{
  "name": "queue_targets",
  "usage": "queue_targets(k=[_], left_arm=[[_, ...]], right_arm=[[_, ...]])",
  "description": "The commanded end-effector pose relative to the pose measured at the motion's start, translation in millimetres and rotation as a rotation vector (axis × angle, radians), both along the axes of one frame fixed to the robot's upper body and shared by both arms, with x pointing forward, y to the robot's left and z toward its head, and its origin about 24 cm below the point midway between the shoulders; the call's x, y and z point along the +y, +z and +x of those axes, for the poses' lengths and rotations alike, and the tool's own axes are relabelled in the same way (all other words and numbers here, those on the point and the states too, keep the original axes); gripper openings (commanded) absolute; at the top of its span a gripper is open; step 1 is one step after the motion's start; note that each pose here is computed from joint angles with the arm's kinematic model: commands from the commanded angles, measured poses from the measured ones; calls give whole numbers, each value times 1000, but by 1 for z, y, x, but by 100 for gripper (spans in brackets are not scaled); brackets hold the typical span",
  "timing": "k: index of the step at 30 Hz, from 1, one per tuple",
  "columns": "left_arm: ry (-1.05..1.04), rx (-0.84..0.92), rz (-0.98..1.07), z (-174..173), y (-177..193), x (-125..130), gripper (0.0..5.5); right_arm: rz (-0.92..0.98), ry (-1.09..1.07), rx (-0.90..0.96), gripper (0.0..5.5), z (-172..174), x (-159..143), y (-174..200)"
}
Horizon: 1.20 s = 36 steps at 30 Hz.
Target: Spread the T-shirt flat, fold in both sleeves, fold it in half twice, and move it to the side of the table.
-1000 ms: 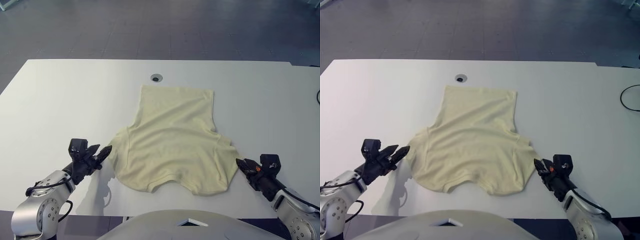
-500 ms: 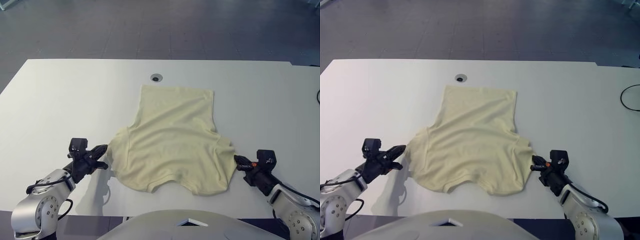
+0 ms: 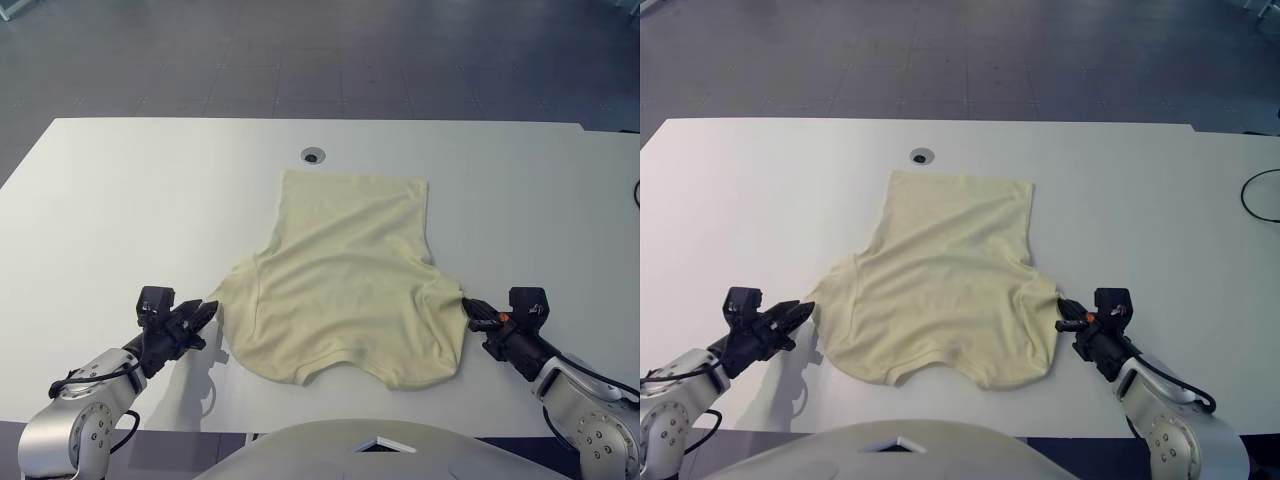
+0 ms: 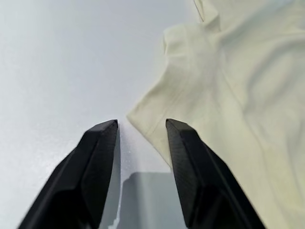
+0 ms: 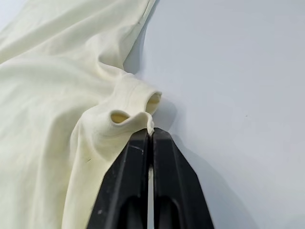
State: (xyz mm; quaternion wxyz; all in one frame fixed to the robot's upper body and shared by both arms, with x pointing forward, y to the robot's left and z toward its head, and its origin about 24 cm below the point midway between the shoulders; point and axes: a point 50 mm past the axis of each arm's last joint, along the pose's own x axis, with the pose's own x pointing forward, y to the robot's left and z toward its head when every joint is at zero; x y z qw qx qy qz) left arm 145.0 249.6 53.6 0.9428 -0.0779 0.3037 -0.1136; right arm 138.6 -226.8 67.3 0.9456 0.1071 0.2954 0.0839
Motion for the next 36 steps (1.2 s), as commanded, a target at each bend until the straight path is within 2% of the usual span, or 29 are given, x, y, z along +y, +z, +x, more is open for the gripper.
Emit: queue_targets(k=[1, 4, 15, 21, 26, 30, 36], left_arm=[[7, 36, 0, 1, -7, 1, 237], [11, 32, -20, 2, -7, 1, 202], [5, 3, -39, 7, 0, -1, 8], [-39, -85, -58, 10, 18, -8, 2], [-159, -109, -78, 2, 35, -25, 2], [-260, -138, -78, 8, 44, -40, 2], [-395, -116, -70, 19, 34, -62, 2]], right_arm=[[-12, 16, -10, 0, 1, 1, 3], [-17, 21, -12, 0, 1, 1, 3], [-30, 39, -27, 0, 2, 3, 5], [-3, 116, -77, 0, 4, 11, 22], [40, 232, -80, 0, 1, 21, 37], [83, 312, -59, 0, -1, 33, 41], [101, 401, -21, 0, 0, 45, 40]])
